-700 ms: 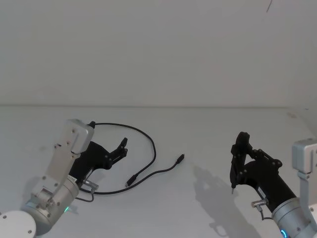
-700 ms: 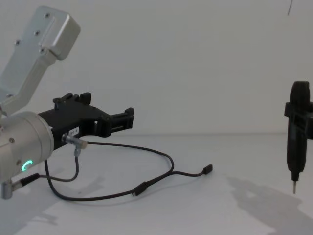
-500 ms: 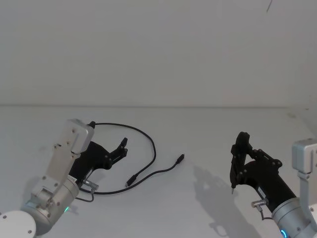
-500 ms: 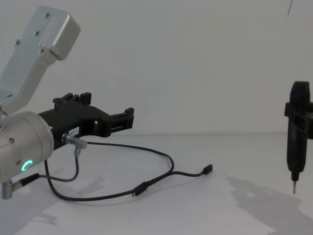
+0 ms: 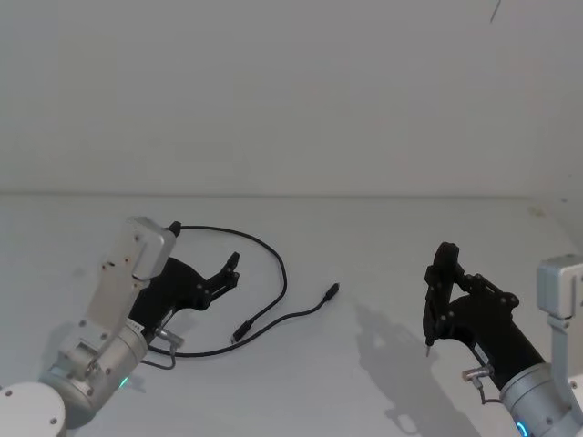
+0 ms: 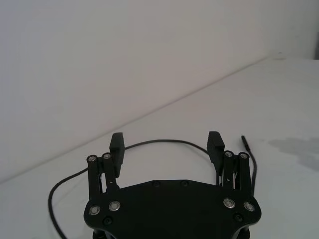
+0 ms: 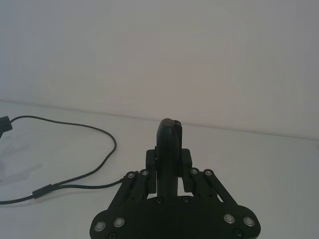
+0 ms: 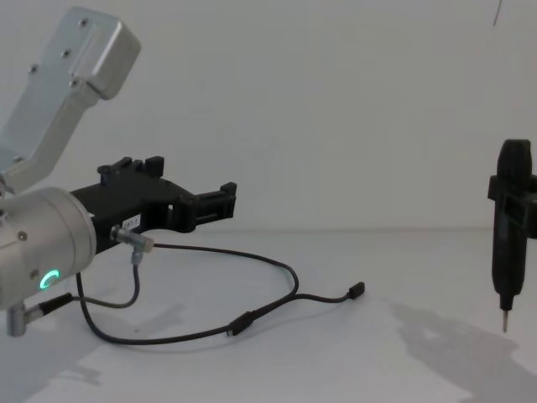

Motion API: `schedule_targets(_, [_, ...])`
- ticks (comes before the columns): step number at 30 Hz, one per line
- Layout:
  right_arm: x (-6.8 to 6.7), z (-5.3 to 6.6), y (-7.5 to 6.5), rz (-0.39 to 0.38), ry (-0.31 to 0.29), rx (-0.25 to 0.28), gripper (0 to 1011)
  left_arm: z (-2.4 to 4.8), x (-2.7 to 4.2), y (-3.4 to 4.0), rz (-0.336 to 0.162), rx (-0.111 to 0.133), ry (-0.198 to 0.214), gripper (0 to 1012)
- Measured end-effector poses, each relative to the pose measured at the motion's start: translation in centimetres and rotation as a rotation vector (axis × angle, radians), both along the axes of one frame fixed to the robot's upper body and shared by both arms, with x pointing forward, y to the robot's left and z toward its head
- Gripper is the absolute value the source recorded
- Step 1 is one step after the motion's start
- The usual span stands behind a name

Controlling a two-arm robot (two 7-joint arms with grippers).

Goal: Pick up the data cable with the one hand.

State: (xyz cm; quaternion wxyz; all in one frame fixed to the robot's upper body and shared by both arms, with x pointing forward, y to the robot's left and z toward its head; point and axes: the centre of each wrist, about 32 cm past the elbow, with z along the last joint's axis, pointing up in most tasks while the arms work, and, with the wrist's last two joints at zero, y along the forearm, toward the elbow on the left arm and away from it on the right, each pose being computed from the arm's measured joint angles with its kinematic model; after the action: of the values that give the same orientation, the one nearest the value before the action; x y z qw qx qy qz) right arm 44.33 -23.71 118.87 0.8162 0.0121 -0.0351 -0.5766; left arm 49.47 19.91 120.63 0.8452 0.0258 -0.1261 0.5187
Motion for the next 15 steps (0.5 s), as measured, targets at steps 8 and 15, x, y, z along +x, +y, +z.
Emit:
schedule_targets(8, [0.0,0.0,0.0,0.0,0.0,0.0,279,0.35,0.57,0.19,-0.075,-0.011,0.023,1001])
schedule_targets(15, [0.0,0.0,0.0,0.0,0.0,0.0,279,0.77,1.18,0.48,-0.168,-0.011,0.093,1001])
